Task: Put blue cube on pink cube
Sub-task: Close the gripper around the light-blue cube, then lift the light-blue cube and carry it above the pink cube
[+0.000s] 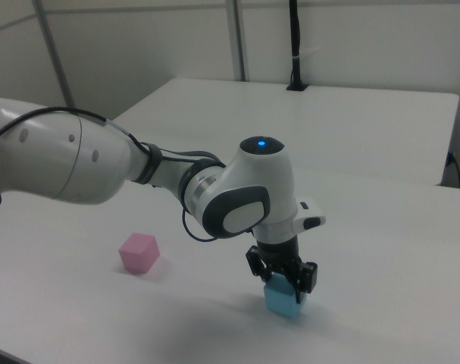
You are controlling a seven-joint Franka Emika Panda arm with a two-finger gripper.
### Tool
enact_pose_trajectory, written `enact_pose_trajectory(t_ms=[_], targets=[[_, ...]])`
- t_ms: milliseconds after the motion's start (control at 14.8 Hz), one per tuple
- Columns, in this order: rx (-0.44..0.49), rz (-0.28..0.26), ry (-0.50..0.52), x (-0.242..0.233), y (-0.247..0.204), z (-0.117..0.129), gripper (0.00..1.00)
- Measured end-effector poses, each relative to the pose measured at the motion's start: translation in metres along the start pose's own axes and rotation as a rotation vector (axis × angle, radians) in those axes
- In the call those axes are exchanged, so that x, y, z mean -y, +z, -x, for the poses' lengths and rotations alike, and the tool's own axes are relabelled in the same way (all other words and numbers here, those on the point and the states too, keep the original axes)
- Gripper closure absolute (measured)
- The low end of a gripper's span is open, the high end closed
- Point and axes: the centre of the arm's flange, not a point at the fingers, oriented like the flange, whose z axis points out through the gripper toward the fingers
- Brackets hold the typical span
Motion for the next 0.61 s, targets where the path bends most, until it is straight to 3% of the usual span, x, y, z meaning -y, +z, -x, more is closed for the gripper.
enact_pose_trajectory(t_ms=[270,607], targets=[[0.02,-0.016,-0.01,-0.01,-0.023,-0.004,0.36],[0.032,-0.04,-0.018,-0.017,-0.12,-0.021,0.36]])
